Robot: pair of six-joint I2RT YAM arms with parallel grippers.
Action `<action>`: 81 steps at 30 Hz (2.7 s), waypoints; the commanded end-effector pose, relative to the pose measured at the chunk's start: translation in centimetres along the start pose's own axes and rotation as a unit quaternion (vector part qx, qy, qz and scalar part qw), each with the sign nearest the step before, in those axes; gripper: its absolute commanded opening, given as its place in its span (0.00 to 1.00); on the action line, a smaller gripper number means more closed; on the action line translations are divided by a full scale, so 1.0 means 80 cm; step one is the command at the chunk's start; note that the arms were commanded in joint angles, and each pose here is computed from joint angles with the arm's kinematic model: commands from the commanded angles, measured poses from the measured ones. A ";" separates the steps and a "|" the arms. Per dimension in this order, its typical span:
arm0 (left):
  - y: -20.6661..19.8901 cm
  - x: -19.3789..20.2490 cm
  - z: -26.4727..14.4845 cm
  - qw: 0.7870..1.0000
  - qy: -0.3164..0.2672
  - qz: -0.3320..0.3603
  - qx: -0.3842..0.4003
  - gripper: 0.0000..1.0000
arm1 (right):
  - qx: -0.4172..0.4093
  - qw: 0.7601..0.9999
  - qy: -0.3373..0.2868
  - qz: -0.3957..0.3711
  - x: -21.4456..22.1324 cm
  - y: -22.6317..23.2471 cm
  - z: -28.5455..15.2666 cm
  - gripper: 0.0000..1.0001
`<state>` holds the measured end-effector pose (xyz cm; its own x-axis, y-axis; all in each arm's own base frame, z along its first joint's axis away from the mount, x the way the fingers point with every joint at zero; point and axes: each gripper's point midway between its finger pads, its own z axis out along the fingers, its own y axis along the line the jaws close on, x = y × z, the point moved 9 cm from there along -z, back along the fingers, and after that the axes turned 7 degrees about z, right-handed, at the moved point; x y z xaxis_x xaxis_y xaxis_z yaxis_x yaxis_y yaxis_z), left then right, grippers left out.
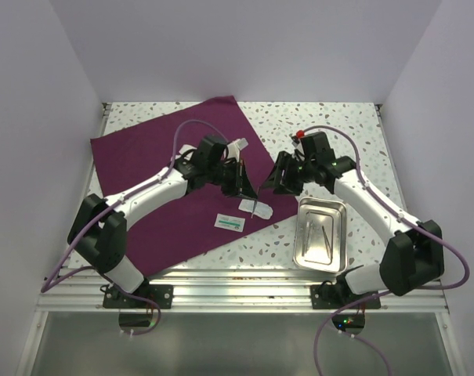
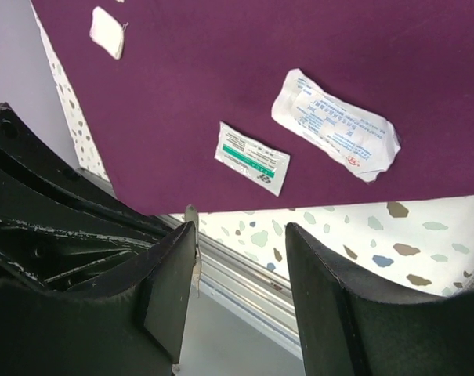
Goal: Prepare the surgical pack
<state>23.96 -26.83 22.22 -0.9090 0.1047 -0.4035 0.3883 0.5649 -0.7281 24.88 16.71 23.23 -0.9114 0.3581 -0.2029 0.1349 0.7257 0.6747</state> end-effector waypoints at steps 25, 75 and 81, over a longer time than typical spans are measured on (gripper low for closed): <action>-0.017 -0.001 0.007 1.000 0.001 0.002 0.009 0.14 | -0.022 0.999 0.038 -0.017 0.020 0.015 0.024 0.00; 0.332 -0.024 -0.208 0.848 -0.172 -0.304 -0.398 0.29 | 0.259 0.960 0.048 -0.095 -0.003 -0.110 -0.035 0.48; 0.342 -0.034 -0.211 0.840 -0.172 -0.303 -0.415 0.30 | 0.251 0.962 0.055 -0.096 -0.003 -0.111 -0.029 0.48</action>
<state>32.42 1.40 11.34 -0.7688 -0.5899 -0.2469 -0.5344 0.8047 -0.2588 22.90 8.51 19.25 -0.9652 0.1703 -0.1986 0.1362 0.9752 0.1746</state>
